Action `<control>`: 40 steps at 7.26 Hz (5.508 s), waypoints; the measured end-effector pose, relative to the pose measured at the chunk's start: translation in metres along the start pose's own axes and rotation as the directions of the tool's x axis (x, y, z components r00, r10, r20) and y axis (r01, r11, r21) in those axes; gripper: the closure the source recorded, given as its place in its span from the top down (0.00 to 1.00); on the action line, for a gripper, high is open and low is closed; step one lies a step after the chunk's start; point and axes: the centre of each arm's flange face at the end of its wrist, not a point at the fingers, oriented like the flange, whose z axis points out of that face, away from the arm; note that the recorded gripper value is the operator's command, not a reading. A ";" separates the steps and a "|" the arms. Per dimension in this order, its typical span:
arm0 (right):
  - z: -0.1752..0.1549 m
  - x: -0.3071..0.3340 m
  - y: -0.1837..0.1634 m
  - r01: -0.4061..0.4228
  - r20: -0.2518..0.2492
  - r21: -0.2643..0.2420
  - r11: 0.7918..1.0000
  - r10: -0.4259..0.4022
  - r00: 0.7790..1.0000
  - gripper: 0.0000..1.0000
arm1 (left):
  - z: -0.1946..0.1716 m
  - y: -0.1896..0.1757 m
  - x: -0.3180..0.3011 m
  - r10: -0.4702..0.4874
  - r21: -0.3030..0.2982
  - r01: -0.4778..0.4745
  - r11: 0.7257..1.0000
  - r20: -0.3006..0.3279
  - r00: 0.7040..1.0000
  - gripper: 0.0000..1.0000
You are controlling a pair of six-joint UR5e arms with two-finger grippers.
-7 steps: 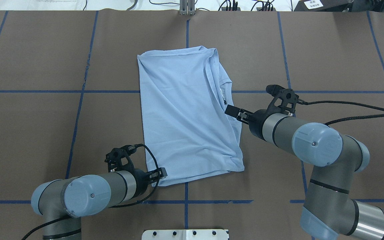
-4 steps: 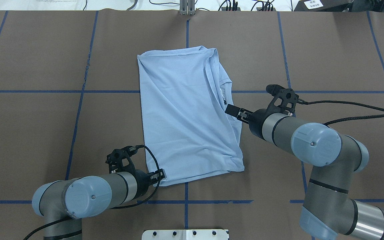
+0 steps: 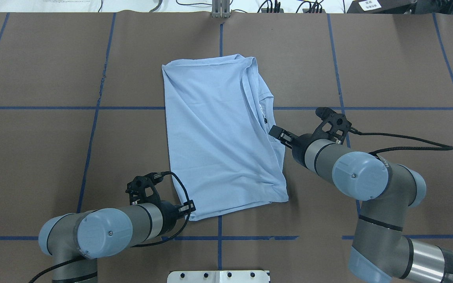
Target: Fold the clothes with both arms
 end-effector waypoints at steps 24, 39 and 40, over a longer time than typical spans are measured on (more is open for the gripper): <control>0.027 -0.019 0.072 0.031 -0.240 0.042 0.999 -0.020 0.971 0.00 | 0.003 0.006 0.007 0.022 -0.015 -0.022 1.000 -0.014 1.000 0.00; 0.044 -0.005 0.088 0.120 -0.302 0.110 0.987 -0.081 0.950 0.63 | 0.004 0.005 0.006 0.035 -0.012 -0.035 0.999 -0.012 0.999 0.00; 0.044 -0.004 0.088 0.124 -0.311 0.110 0.986 -0.085 0.947 0.63 | 0.004 0.006 0.006 0.035 -0.013 -0.035 0.999 -0.013 0.999 0.00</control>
